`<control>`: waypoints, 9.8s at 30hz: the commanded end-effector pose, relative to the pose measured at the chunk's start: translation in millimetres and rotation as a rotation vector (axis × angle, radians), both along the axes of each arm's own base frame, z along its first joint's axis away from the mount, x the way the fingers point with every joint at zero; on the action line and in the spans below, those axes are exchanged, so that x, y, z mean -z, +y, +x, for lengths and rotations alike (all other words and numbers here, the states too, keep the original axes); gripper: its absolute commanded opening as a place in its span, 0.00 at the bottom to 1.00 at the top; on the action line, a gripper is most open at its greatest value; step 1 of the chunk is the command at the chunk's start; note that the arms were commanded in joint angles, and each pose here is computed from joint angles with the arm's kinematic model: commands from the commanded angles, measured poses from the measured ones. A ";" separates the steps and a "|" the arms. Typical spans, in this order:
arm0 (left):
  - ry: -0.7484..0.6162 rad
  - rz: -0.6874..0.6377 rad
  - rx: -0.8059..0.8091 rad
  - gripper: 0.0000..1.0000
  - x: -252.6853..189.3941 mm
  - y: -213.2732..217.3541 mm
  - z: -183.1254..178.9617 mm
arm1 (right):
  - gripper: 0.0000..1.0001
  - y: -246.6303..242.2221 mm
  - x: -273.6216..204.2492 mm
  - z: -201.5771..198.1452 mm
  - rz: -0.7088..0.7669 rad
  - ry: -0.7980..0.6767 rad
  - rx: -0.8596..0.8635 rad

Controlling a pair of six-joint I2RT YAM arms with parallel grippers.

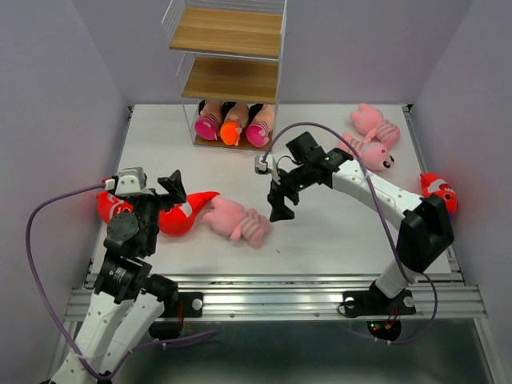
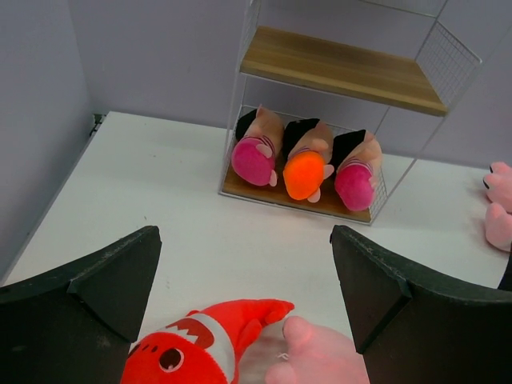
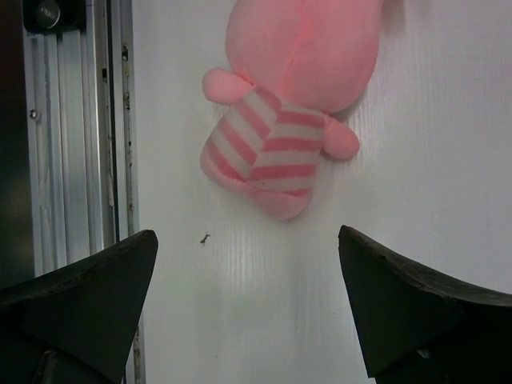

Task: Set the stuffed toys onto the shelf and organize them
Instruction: Grab a stuffed toy with the right arm, then pass the stuffed toy from the right arm to the left, then pass the stuffed toy from the left arm to the right, then pass the stuffed toy from the right arm to the left, then place the stuffed toy onto shelf

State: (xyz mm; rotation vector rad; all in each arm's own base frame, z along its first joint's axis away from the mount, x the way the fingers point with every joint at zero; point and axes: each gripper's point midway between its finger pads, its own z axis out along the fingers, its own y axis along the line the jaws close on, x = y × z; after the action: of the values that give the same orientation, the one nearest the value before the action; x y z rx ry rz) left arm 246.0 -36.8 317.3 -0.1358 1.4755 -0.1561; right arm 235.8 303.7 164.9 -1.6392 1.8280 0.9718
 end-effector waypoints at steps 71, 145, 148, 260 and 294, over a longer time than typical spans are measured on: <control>0.152 -0.599 1.070 0.99 33.0 -253.1 -52.4 | 0.01 -109.2 -169.8 45.3 0.670 0.112 0.520; 0.522 0.121 0.602 0.00 106.4 -320.8 -10.0 | 1.00 -94.4 -120.6 31.6 0.261 -0.025 0.588; 0.519 0.120 0.616 0.00 103.3 -332.1 -12.8 | 1.00 -95.3 -109.1 36.8 0.231 0.001 0.611; 0.022 0.197 0.034 0.00 -92.9 -24.7 225.0 | 1.00 -142.0 -87.7 38.1 0.594 -0.142 0.638; 0.015 0.086 0.006 0.00 -65.7 -27.4 336.4 | 1.00 -141.0 -73.3 43.0 0.574 -0.100 0.638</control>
State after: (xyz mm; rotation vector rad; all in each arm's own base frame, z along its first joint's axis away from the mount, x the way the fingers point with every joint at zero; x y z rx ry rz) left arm 578.0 -68.3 331.1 -0.0307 1.6353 -0.0865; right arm 275.7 164.4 236.0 -0.6606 1.6582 0.9837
